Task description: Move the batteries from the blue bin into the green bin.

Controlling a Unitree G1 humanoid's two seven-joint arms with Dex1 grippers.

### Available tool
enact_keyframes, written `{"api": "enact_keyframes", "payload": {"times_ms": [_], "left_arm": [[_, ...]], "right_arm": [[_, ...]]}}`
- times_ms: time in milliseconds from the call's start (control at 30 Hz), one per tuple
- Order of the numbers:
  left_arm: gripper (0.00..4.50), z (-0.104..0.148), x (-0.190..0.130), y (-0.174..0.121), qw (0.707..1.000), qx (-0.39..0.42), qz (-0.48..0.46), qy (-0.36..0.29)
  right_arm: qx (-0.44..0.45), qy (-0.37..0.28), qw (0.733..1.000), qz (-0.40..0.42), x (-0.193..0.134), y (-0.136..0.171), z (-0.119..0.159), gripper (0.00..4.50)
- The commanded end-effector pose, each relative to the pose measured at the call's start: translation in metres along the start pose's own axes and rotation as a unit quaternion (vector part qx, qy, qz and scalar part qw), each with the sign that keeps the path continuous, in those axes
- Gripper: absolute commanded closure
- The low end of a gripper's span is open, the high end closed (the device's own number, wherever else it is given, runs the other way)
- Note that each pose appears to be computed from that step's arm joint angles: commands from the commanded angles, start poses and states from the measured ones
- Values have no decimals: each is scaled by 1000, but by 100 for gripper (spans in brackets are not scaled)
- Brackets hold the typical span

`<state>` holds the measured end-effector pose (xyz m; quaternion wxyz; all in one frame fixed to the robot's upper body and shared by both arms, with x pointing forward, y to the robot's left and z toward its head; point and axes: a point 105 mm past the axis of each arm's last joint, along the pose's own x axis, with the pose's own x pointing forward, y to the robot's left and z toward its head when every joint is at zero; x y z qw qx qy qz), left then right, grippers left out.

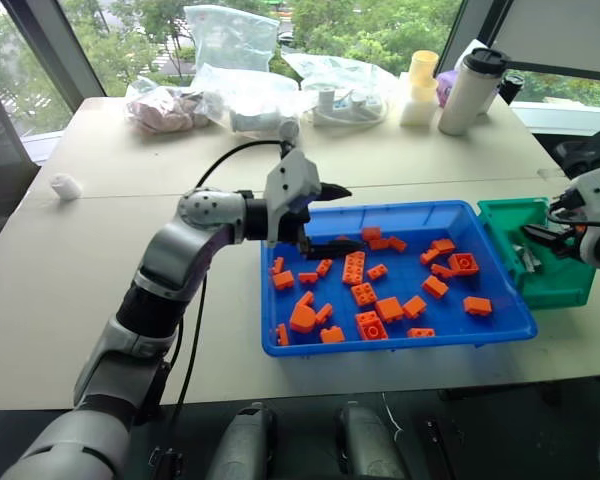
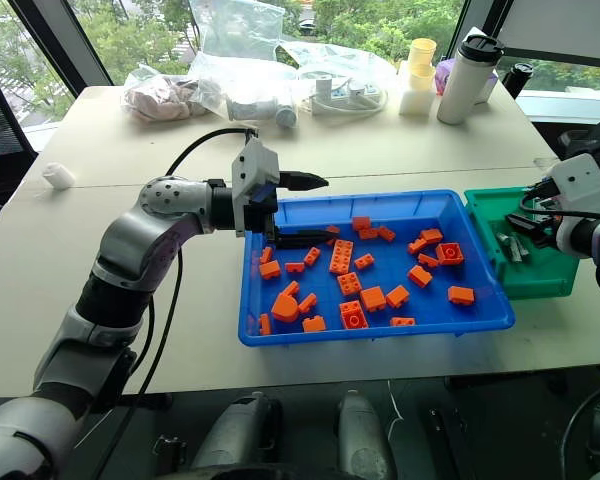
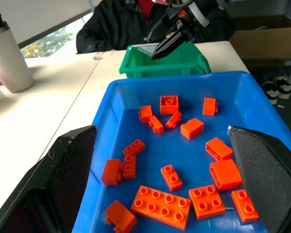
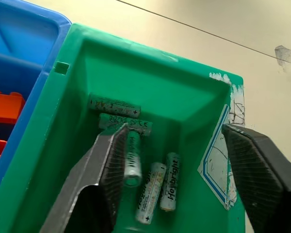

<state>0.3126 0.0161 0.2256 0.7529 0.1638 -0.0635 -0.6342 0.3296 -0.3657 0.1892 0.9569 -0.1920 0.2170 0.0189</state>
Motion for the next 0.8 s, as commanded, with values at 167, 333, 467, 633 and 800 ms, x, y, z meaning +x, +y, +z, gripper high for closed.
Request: {"api": "enact_keyframes", "payload": {"times_ms": [167, 333, 467, 633, 800], "left_arm": [[0, 13, -19, 6, 1000, 9, 14, -6], [0, 2, -62, 7, 997, -12, 53, 45], [0, 4, -100, -5, 993, -48, 78, 72], [0, -15, -128, -23, 981, -93, 112, 131], [0, -29, -136, -27, 971, -133, 150, 127]], "right_arm": [[-18, -133, 990, 51, -19, 10, 62, 104], [-5, -210, 970, 123, -51, 20, 72, 104], [9, -176, 967, 184, -78, 23, 43, 104], [44, -133, 964, 226, -91, 37, 14, 104], [67, -139, 959, 236, -80, 54, 6, 104]]}}
